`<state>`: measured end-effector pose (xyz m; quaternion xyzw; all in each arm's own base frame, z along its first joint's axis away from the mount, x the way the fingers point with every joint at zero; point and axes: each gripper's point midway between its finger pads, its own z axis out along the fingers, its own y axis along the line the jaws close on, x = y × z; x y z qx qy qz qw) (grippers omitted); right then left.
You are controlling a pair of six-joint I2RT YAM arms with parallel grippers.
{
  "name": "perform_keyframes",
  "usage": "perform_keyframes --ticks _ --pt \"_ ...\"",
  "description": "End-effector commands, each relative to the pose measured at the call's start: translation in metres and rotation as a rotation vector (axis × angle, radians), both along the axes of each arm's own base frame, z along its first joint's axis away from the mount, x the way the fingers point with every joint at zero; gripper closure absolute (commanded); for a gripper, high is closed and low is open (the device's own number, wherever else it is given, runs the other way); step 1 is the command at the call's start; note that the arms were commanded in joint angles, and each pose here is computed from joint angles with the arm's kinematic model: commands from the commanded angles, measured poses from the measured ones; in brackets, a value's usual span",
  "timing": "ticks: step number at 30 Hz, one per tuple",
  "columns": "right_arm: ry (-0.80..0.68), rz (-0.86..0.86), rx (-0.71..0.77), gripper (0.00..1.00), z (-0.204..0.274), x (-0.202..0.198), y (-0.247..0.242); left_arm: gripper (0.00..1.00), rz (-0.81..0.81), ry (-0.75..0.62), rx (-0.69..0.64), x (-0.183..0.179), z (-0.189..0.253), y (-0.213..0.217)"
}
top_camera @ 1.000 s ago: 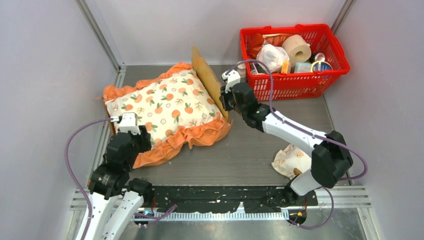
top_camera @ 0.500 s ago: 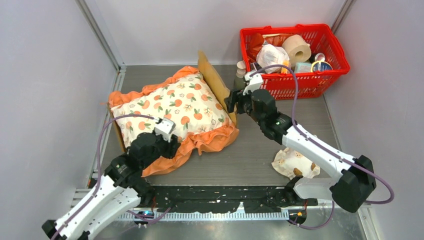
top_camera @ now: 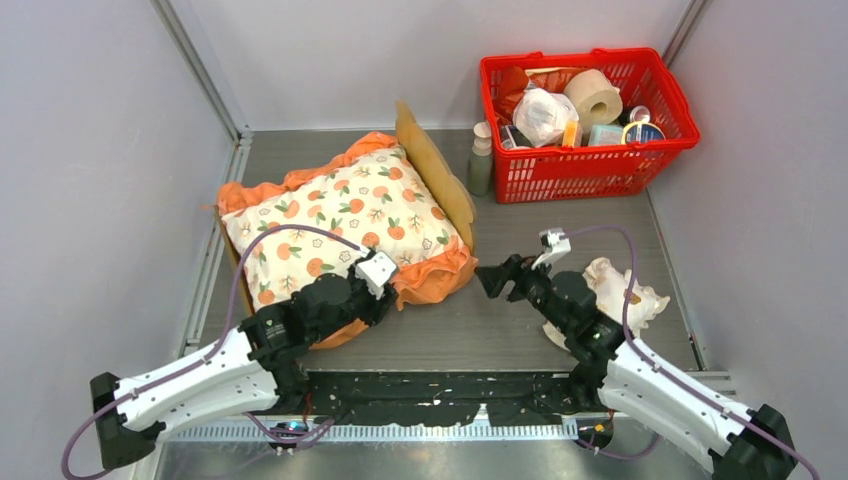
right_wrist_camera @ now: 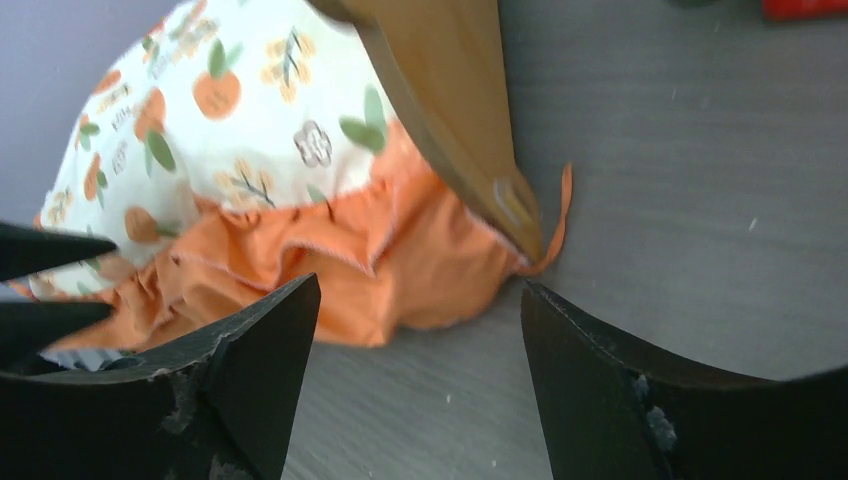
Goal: Set up the pet bed
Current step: Adjust the bed frame at the center of the board, then tie the ropes to the bed frame.
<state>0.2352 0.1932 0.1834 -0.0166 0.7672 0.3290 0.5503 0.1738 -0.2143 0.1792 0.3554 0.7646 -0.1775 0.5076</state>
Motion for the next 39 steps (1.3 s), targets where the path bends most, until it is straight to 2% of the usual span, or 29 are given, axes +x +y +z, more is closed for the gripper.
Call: perform_keyframes --ticks 1,4,7,10,15,24,33,39 --pt "-0.003 0.058 0.2 0.18 -0.013 -0.013 0.015 0.55 0.003 -0.086 -0.128 0.008 0.027 -0.012" --pt "-0.014 0.081 0.191 0.15 -0.03 -0.012 0.02 0.56 -0.061 -0.035 -0.054 0.001 0.004 -0.021" --pt "0.052 0.093 0.193 0.13 -0.056 -0.01 0.029 0.58 -0.105 -0.016 -0.063 -0.009 -0.006 -0.03" --pt "0.005 0.184 0.292 0.13 -0.037 -0.012 0.048 0.58 -0.131 -0.015 -0.092 -0.015 -0.014 -0.034" --pt "-0.028 0.287 0.37 0.16 -0.022 -0.009 0.074 0.59 -0.139 0.006 -0.09 -0.018 -0.03 -0.036" --pt "-0.086 0.328 0.494 0.25 0.019 -0.01 0.082 0.59 -0.178 -0.005 -0.076 -0.015 -0.053 -0.052" --pt "-0.09 0.276 0.365 0.24 0.029 -0.001 0.083 0.61 -0.267 -0.046 -0.115 -0.014 -0.05 -0.089" --pt "-0.076 0.28 0.358 0.24 0.022 0.005 0.09 0.57 -0.181 -0.177 -0.063 0.023 -0.032 -0.105"
